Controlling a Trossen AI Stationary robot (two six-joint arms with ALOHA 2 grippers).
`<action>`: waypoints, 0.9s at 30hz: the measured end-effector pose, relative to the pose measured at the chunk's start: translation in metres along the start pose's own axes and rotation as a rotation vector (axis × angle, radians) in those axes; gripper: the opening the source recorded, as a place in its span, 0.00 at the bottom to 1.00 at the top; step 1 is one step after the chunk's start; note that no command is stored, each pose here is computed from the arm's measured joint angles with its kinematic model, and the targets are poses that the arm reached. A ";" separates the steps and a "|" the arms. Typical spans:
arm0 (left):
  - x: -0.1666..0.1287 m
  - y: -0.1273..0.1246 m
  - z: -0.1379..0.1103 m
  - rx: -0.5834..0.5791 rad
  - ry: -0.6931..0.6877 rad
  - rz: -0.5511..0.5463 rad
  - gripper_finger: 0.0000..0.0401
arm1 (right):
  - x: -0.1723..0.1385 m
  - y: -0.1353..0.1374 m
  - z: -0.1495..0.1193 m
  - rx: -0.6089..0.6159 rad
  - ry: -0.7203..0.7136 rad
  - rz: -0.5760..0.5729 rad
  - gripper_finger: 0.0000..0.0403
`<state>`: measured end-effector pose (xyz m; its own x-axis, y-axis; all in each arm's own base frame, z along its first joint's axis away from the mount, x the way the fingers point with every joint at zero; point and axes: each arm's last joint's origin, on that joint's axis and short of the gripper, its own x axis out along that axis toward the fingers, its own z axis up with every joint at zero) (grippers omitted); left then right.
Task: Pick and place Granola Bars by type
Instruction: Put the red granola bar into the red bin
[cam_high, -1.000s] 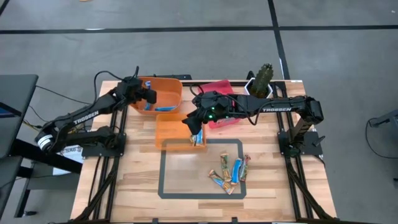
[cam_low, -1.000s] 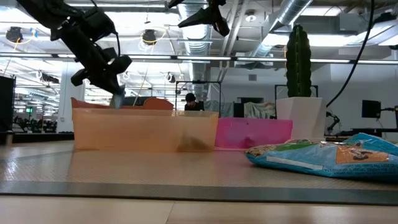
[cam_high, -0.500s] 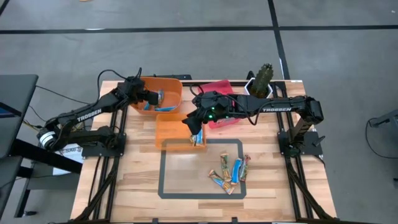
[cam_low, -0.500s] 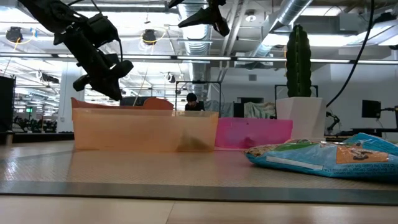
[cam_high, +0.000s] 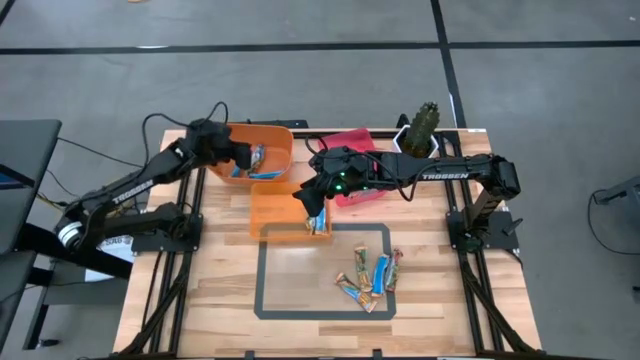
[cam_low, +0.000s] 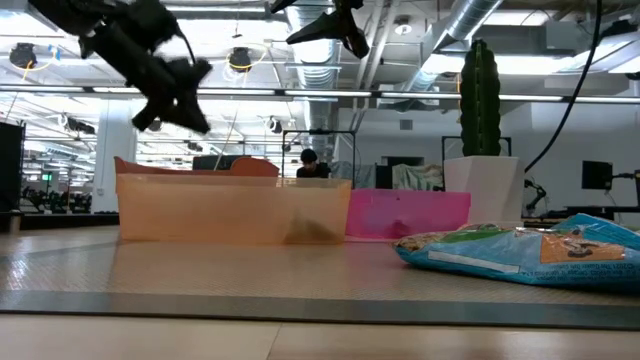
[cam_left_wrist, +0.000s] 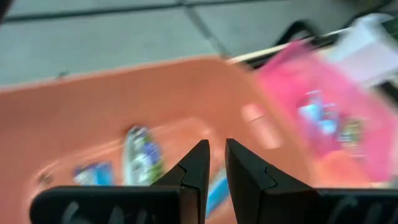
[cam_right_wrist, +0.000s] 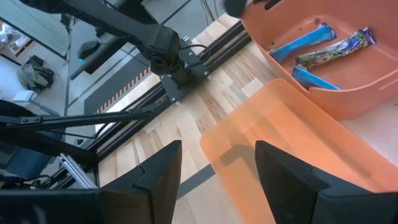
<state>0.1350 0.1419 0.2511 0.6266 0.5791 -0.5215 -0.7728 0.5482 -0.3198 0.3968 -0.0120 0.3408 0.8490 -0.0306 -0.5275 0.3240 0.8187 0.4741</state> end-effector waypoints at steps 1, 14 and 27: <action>-0.005 -0.003 0.003 0.009 -0.020 -0.037 0.11 | 0.000 0.000 0.000 -0.001 0.000 0.000 0.48; -0.089 -0.035 -0.010 0.218 -0.291 -0.548 0.11 | 0.000 0.000 0.000 -0.002 0.000 0.000 0.48; -0.121 -0.008 -0.076 0.131 -0.462 -0.701 0.11 | 0.000 0.000 0.000 0.025 0.000 0.000 0.47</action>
<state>0.0575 0.0219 0.2570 0.9566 0.2515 0.1475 -0.1899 0.9214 -0.3391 0.3968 -0.0120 0.3408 0.8490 -0.0302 -0.5275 0.3341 0.8041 0.4918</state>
